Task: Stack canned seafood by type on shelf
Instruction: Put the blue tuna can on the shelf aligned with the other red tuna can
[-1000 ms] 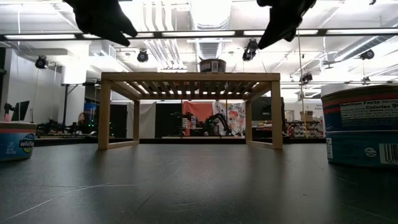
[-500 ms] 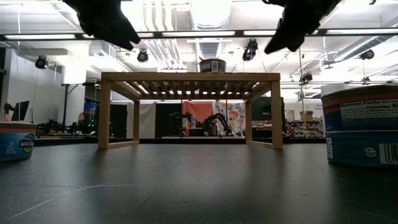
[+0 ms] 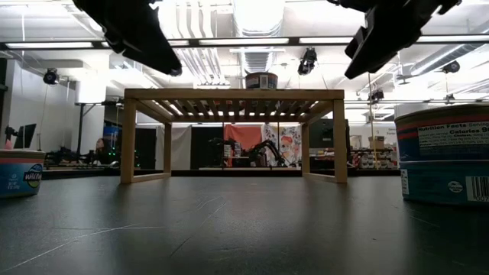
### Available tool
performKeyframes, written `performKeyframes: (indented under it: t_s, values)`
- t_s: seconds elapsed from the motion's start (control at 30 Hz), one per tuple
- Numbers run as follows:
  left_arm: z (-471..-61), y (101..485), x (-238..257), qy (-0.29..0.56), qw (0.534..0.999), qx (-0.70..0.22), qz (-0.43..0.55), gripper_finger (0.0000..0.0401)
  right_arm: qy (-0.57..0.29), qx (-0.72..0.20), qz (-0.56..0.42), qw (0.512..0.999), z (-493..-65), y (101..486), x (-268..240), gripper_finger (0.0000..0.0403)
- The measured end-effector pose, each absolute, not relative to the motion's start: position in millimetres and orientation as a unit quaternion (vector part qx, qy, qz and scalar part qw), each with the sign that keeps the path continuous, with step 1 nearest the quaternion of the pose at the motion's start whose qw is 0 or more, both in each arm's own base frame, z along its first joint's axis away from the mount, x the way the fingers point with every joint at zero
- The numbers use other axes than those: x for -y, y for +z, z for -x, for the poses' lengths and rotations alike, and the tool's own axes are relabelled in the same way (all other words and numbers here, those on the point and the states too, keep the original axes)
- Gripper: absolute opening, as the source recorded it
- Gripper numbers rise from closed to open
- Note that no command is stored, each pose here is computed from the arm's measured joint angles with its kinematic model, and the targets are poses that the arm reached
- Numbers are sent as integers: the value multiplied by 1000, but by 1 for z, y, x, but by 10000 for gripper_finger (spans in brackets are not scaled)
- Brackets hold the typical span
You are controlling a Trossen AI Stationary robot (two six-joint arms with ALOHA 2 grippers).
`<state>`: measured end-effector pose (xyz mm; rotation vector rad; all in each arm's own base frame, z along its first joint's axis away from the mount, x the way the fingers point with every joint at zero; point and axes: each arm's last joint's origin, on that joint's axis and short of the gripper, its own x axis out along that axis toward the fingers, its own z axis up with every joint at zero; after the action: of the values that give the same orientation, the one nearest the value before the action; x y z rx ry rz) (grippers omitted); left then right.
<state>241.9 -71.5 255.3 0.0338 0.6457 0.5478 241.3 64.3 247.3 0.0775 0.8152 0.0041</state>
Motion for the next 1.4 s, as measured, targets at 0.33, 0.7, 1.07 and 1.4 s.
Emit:
performKeyframes:
  t_s: [0.33,0.7,1.07,1.4]
  values:
    - [-247,249,78,248,915,-319,-9,331,37,-397,-29,917,-252,232,-90,13]
    - [-241,247,98,123,916,-374,71,331,55,-404,-1,913,-274,202,-106,13]
    - [-238,243,109,111,913,-384,82,331,31,-406,-59,911,-272,205,-106,13]
    - [-245,230,112,122,906,-400,69,331,-34,-470,-124,873,-248,225,-106,13]
